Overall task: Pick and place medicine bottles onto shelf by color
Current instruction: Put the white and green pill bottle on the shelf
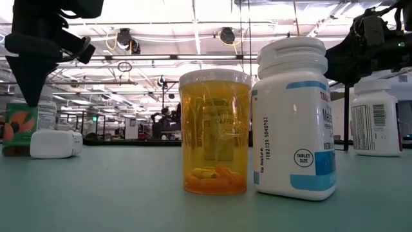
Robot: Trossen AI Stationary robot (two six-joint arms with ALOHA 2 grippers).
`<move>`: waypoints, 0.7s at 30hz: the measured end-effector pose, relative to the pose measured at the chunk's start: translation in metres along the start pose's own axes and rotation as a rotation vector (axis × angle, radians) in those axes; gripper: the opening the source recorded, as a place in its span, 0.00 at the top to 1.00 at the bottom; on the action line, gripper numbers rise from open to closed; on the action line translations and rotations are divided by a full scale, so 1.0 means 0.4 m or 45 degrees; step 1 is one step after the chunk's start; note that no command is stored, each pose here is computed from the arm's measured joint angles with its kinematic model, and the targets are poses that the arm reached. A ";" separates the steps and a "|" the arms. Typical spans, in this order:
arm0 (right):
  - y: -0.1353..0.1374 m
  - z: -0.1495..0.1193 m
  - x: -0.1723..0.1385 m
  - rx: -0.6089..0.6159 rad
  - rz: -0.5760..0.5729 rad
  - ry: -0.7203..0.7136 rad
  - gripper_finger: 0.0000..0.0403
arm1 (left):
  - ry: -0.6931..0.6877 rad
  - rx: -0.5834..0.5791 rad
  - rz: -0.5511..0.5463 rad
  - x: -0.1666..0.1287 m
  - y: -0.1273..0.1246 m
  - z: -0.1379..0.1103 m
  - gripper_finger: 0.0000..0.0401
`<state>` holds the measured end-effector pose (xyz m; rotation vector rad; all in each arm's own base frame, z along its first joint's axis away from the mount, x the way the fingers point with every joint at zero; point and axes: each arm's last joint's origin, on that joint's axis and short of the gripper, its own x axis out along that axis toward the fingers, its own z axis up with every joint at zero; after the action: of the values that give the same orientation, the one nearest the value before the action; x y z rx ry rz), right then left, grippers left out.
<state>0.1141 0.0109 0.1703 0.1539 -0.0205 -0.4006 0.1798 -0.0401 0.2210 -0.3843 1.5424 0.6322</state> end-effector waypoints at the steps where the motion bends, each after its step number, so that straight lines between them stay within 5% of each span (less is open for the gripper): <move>1: 0.000 0.000 0.000 0.000 0.000 -0.001 0.41 | -0.001 -0.005 -0.002 0.000 0.000 0.000 0.25; 5: 0.000 0.000 0.000 -0.006 0.000 -0.001 0.41 | 0.001 -0.042 -0.019 -0.003 0.001 -0.001 0.32; 15: 0.000 0.000 0.000 -0.007 0.000 -0.001 0.41 | -0.016 -0.100 -0.041 -0.014 0.012 0.024 0.25; 21: 0.000 0.001 0.000 -0.003 0.001 -0.005 0.41 | -0.127 -0.133 -0.087 -0.075 0.031 0.073 0.35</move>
<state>0.1140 0.0109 0.1708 0.1505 -0.0237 -0.4003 0.1983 -0.0169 0.2529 -0.4753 1.3990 0.6704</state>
